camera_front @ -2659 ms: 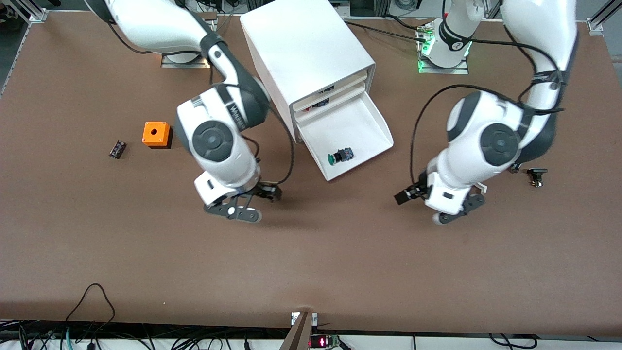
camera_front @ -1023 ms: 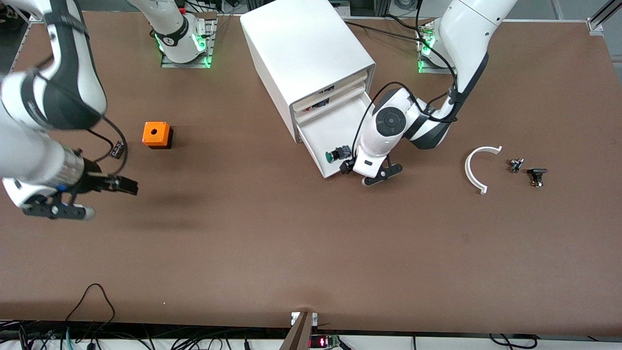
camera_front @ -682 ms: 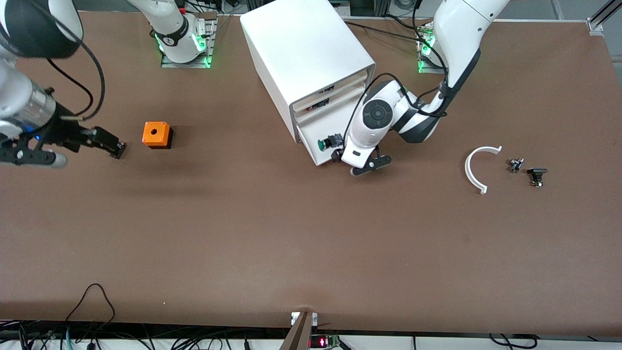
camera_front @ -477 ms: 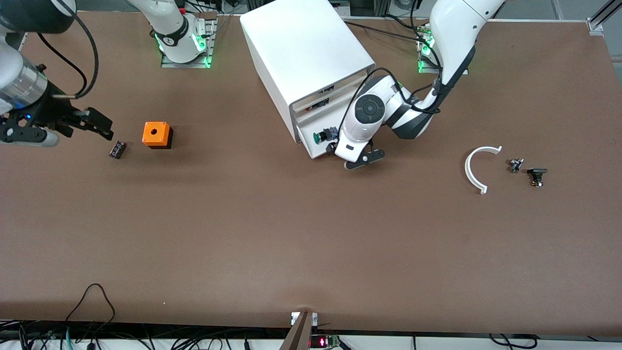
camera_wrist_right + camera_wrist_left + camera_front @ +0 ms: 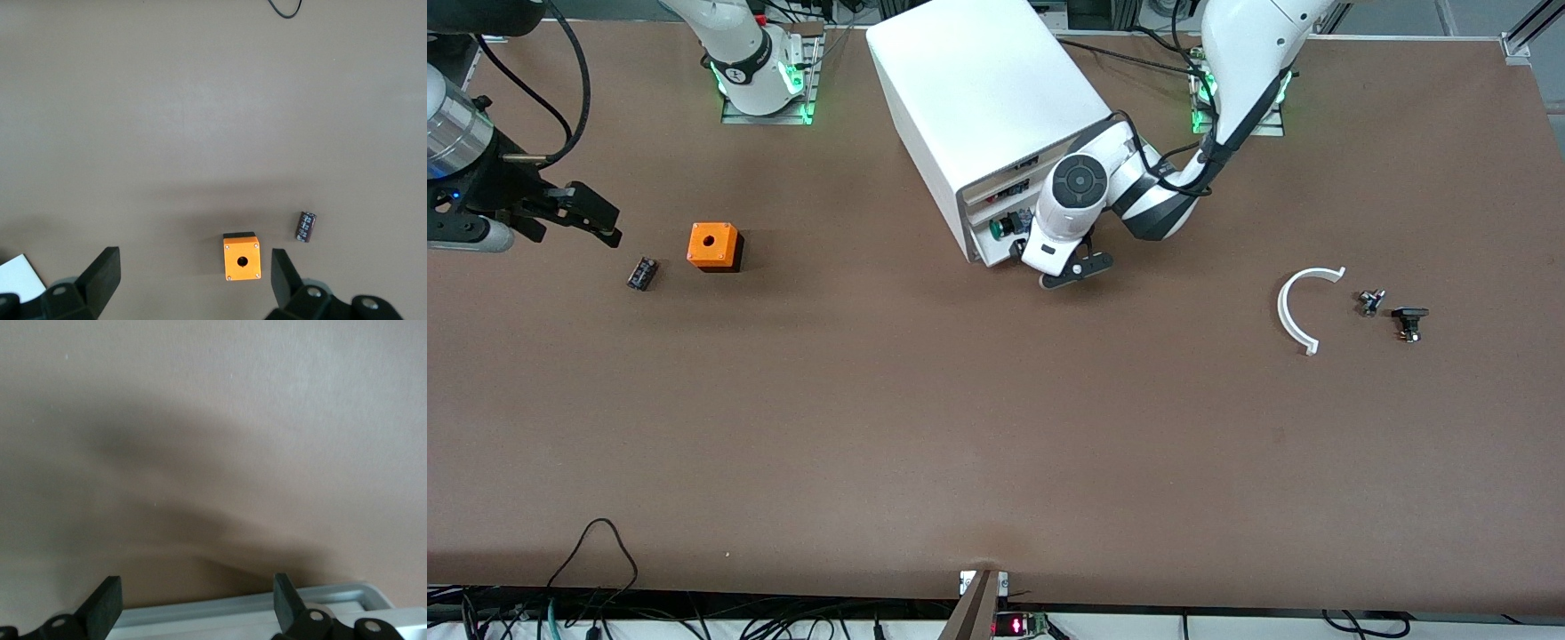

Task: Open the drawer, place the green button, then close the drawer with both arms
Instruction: 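Press the drawer fully into the cabinet with the left gripper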

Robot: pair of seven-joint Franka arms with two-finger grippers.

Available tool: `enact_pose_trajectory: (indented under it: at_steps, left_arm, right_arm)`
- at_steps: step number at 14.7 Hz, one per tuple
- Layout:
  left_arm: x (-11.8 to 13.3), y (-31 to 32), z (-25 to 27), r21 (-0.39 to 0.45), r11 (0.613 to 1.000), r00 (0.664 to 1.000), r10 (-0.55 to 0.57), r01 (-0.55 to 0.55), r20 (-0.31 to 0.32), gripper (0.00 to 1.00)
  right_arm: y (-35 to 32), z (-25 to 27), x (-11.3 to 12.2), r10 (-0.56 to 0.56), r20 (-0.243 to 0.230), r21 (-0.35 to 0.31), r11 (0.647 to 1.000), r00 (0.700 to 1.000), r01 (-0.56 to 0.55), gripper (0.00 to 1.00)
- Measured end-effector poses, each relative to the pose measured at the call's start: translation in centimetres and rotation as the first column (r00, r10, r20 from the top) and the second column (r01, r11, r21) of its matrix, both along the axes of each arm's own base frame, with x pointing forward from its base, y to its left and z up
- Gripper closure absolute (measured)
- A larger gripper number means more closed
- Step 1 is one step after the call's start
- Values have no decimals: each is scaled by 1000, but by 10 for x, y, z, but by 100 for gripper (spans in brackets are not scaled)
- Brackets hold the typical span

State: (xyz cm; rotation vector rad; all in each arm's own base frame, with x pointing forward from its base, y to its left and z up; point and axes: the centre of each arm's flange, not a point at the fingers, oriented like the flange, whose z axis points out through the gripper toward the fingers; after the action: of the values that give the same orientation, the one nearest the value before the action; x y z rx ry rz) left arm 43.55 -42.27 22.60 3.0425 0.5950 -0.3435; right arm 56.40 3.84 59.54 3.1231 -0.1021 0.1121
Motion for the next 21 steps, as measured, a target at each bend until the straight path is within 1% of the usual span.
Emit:
enact_pose_trajectory:
  at_steps: [4,9,13,17,19,21]
  left_arm:
    - [-12,-7,-1,3,1000,1000,-18,18,-16,0]
    - [-18,-10,-2,0,1000,999,-12,12,-33,0]
    - [-24,-12,-2,7,1000,999,-18,18,-46,0]
    - [-32,-19,0,1,1000,998,-13,13,-68,0]
    - [-33,-20,1,0,1000,997,-13,13,-70,0]
    - [-30,-19,2,-3,1000,998,-9,9,-67,0]
  right_arm:
    - [5,3,5,9,7,1,1000,1000,-9,0]
    - [8,10,7,17,18,2,1000,1000,-17,0]
    - [8,14,14,16,7,3,1000,1000,-16,0]
    - [8,16,21,17,-23,3,1000,1000,-17,0]
    - [8,16,24,18,-36,3,1000,999,-18,0]
    - [8,14,28,19,-38,3,1000,999,-19,0]
